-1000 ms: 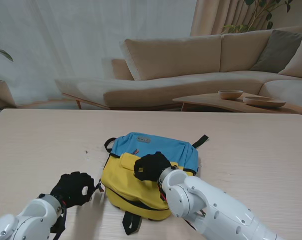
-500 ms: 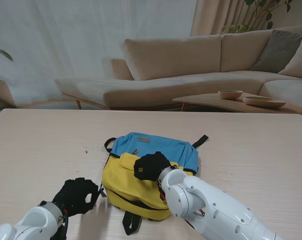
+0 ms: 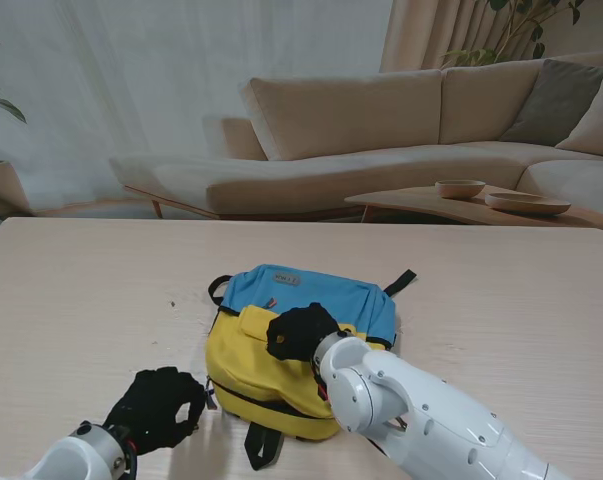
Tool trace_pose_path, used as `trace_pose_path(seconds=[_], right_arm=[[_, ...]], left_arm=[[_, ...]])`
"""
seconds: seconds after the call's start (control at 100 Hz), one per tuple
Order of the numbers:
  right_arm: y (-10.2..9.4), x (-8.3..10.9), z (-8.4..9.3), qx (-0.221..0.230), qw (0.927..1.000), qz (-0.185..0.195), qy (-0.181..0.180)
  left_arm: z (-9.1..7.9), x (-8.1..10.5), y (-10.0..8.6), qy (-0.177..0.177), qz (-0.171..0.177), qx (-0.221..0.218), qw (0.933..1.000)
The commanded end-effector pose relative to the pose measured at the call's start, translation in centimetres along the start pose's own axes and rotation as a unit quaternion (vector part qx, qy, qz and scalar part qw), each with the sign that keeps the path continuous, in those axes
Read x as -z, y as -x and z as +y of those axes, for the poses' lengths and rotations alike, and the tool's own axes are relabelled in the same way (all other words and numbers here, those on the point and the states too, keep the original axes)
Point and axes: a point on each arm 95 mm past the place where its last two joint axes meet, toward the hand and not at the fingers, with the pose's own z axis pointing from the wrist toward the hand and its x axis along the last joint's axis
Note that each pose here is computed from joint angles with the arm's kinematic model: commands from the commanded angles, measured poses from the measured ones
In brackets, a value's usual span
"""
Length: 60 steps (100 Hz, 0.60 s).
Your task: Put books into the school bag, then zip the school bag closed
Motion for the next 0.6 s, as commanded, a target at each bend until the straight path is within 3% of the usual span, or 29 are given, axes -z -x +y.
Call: trace_pose_path(seconds=[0.0, 0.34, 0.59], right_arm=[[1.0, 0.3, -3.6, -0.003, 0.9983, -0.018, -0.056], [1.1, 0.1, -3.6, -0.004, 0.9976, -0.03, -0.062], [0.9, -0.1, -4.1, 0.002, 0.9967, -0.034, -0.073]], left_arm=[[0.4, 0.6, -1.0, 0.016, 0.013, 0.003, 0.9998], [1.4, 1.6, -2.2, 0.016, 0.019, -0.001, 0.9997], [1.6, 2.1, -3.0, 0.02, 0.043, 0.003, 0.9989]])
